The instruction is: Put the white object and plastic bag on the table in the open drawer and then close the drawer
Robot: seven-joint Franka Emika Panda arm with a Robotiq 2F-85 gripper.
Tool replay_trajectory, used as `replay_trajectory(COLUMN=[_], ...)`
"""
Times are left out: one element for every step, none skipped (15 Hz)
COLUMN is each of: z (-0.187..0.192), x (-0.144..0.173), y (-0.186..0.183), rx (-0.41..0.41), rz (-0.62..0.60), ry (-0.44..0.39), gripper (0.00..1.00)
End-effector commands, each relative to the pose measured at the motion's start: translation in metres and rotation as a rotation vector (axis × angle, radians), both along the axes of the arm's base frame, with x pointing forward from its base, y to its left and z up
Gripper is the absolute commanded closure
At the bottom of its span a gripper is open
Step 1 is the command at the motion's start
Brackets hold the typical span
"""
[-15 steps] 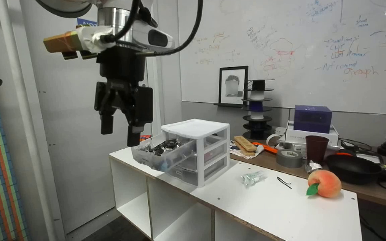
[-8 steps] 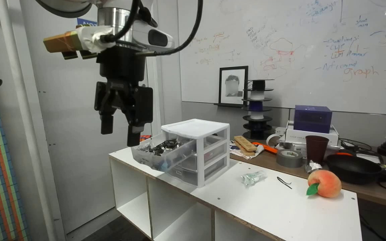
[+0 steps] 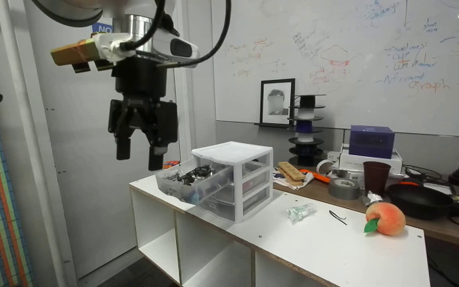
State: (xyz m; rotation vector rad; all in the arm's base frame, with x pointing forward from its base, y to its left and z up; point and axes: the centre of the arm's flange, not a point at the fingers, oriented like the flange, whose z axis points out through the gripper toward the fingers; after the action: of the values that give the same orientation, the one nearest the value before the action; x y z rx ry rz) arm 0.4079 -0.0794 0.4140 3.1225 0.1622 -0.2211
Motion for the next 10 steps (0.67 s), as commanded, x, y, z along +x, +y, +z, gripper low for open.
replay_trajectory(z=[0.015, 0.017, 0.017, 0.015, 0.011, 0.007, 0.001, -0.006, -0.014, -0.024], x=[0.023, 0.031, 0.04, 0.048, 0.058, 0.067, 0.08, 0.092, 0.103, 0.119], y=[0.065, 0.088, 0.112, 0.132, 0.154, 0.174, 0.193, 0.207, 0.217, 0.227], rx=[-0.131, -0.168, -0.199, -0.219, -0.232, -0.24, -0.246, -0.251, -0.251, -0.242], rz=[0.091, 0.127, 0.165, 0.202, 0.241, 0.272, 0.302, 0.335, 0.362, 0.385], ry=[0.006, 0.008, 0.008, 0.008, 0.011, 0.007, 0.001, 0.001, 0.005, 0.003], gripper=[0.0, 0.0, 0.0, 0.0, 0.0, 0.0, 0.0, 0.0, 0.0, 0.0])
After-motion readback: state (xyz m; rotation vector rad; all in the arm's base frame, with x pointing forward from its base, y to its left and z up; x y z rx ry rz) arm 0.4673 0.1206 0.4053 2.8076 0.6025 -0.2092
